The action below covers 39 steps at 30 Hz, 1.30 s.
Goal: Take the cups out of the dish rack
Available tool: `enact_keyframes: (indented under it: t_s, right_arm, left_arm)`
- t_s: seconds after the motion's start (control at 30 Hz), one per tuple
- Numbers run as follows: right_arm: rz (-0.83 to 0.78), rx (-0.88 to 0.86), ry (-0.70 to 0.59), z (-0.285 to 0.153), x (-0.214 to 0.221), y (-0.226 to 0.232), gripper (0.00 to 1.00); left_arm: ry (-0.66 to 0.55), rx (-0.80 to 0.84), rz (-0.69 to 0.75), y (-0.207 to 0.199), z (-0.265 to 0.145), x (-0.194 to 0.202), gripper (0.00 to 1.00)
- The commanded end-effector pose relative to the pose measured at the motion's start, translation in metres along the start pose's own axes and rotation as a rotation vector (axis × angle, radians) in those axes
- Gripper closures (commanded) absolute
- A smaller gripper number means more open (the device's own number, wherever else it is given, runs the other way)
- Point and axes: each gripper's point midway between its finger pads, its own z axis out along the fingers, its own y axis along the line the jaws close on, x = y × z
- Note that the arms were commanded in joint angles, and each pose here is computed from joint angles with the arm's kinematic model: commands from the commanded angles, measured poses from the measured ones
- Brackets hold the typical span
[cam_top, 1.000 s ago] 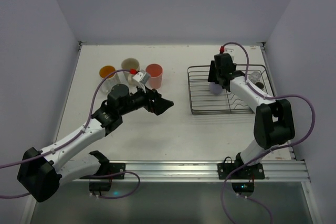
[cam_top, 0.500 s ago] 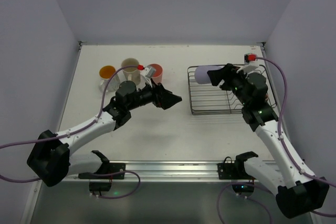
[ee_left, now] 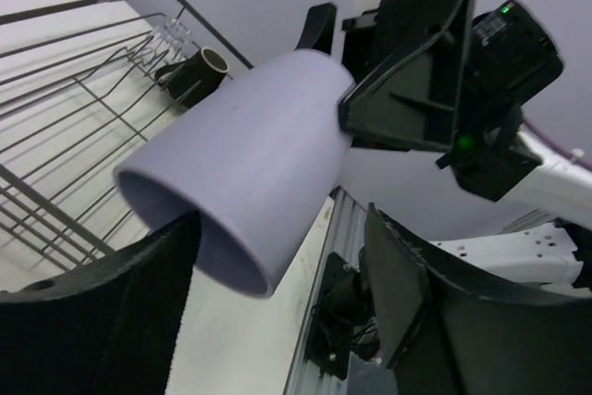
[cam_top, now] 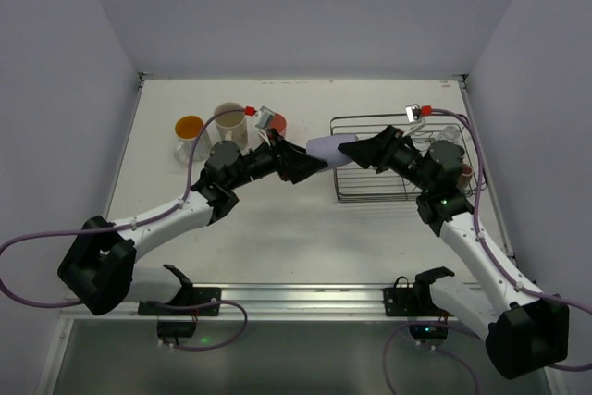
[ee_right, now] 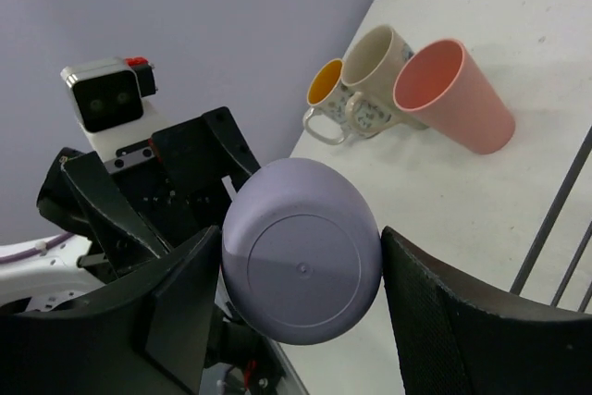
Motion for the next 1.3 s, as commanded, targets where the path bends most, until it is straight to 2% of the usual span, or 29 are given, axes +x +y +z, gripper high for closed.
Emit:
enact_keyframes:
  t_s: [0.0,0.1,0.13,0.17,0.2,0.23,0.3,0.33,0.37,0.4,0.43,0.5,0.57,0.6,0.67,0.7,0.77,0.8,1.03,1.27]
  right_arm:
    - [0.054,-0.119,0.041,0.007,0.009,0.019,0.69]
    - [0.087,-0.111,0.056,0.013,0.015,0.011,0.69]
    - [0.099,-0.108,0.058,0.014,0.018,0.008,0.67]
    - [0.104,-0.111,0.06,0.015,0.019,0.008,0.65]
    - [0.109,-0.096,0.054,0.016,0.018,0.004,0.6]
    - [0.109,-0.085,0.05,0.017,0.018,0.002,0.44]
    - [0.102,-0.047,0.066,0.017,0.022,-0.007,0.24]
    - [0.095,-0.02,0.056,0.018,0.018,-0.009,0.17]
    - [0.085,0.044,0.076,0.015,0.024,-0.021,0.05]
    - [0.067,0.067,0.065,0.013,0.021,-0.022,0.01]
    - [0.049,0.106,0.041,0.012,0.016,-0.027,0.01]
    - [0.005,0.182,0.047,0.005,0.018,-0.039,0.01]
    - [-0.042,0.259,0.013,-0.005,0.011,-0.048,0.01]
    - [-0.057,0.28,0.003,-0.009,0.01,-0.05,0.01]
    - [-0.101,0.329,-0.03,-0.019,0.003,-0.054,0.01]
    - [-0.115,0.344,-0.037,-0.023,0.002,-0.055,0.01]
    - [-0.151,0.361,-0.051,-0.031,-0.001,-0.053,0.01]
    - [-0.164,0.369,-0.06,-0.033,-0.004,-0.052,0.01]
    - [-0.21,0.381,-0.071,-0.044,-0.006,-0.047,0.01]
    - [-0.216,0.345,-0.073,-0.043,-0.007,-0.04,0.01]
  left_arm:
    - [-0.091,0.111,0.042,-0.032,0.005,-0.027,0.31]
    - [-0.135,0.096,0.051,-0.033,0.003,-0.036,0.61]
    - [-0.152,0.084,0.06,-0.033,0.002,-0.04,0.84]
    - [-0.156,0.07,0.061,-0.031,0.002,-0.041,0.92]
    - [-0.168,0.059,0.069,-0.032,0.0,-0.045,0.98]
    - [-0.186,0.031,0.094,-0.028,0.0,-0.05,1.0]
    - [-0.161,-0.055,0.109,-0.019,0.004,-0.056,1.0]
    - [-0.175,-0.126,0.17,-0.008,0.005,-0.066,1.0]
    - [-0.14,-0.192,0.192,-0.004,0.008,-0.073,1.0]
    - [-0.117,-0.259,0.213,0.008,0.01,-0.075,1.0]
    - [-0.125,-0.338,0.273,0.019,0.009,-0.085,1.0]
    - [-0.056,-0.455,0.332,0.038,0.013,-0.093,1.0]
    - [-0.014,-0.558,0.344,0.051,0.013,-0.101,1.0]
    - [0.046,-0.601,0.36,0.071,0.019,-0.091,1.0]
    - [0.096,-0.671,0.373,0.082,0.023,-0.096,1.0]
    - [0.171,-0.709,0.377,0.104,0.029,-0.08,1.0]
    - [0.221,-0.758,0.381,0.114,0.032,-0.08,1.0]
    - [0.266,-0.799,0.383,0.134,0.034,-0.069,1.0]
    - [0.37,-0.897,0.424,0.153,0.036,-0.053,1.0]
    - [0.53,-0.936,0.419,0.183,0.04,-0.011,1.0]
